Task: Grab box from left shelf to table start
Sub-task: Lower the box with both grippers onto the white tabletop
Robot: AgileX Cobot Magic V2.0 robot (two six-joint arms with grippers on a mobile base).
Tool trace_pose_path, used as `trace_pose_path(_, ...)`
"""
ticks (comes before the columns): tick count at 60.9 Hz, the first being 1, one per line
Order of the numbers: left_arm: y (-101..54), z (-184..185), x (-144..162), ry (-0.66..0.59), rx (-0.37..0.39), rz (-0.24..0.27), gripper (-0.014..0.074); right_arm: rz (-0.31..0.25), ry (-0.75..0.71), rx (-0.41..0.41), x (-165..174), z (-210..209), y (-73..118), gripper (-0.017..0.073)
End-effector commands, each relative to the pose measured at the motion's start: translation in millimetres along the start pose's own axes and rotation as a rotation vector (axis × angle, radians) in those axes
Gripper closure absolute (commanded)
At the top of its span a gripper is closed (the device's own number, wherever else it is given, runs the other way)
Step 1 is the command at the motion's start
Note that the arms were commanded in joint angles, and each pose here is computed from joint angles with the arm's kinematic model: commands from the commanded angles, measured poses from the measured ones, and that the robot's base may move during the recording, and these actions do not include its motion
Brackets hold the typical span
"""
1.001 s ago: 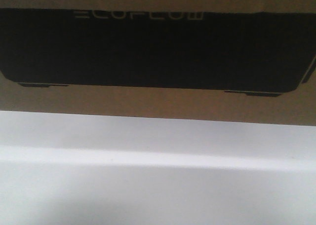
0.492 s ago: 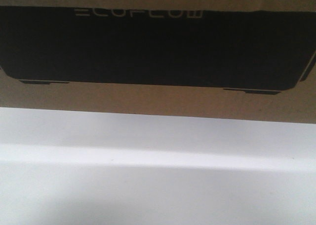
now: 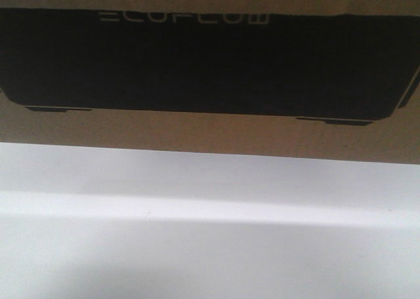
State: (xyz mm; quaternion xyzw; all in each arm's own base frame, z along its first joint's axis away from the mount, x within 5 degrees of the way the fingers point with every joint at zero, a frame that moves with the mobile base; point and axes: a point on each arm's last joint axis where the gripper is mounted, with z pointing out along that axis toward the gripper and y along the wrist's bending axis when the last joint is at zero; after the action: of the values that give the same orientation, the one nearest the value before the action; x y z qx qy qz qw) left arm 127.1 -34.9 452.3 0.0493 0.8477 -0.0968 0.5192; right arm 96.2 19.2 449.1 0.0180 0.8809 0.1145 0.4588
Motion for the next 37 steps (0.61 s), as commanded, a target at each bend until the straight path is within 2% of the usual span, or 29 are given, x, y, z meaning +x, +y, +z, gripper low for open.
trace_pose_path(1,-6.2,-18,-25,-0.233,0.078,-0.06,0.0679,-0.029,-0.138,0.019,-14,-8,-0.6,0.0541)
trace_pose_path(5,-7.9,-18,-24,-0.223,0.098,-0.072,0.0679,-0.022,-0.136,0.02,-14,-8,-0.7,0.0541)
trace_pose_path(10,-8.9,-17,-25,-0.222,0.102,-0.031,0.0679,0.008,-0.117,0.035,-18,0,-2.1,0.0541)
trace_pose_path(13,-9.5,-10,-26,-0.209,0.099,-0.026,0.0679,0.013,-0.099,0.067,-23,9,-4.6,0.0541)
trace_pose_path(19,-14.8,7,-30,-0.123,0.125,-0.034,0.0679,-0.001,-0.051,0.116,-39,31,-7.5,0.0541)
trace_pose_path(29,-22.6,40,-41,0.005,0.147,-0.033,0.0679,0.0,0.017,0.129,-60,71,-7.9,0.0541)
trace_pose_path(37,-25.5,68,-47,0.092,0.133,-0.028,0.0679,0.005,0.079,0.138,-66,100,-9.4,0.0541)
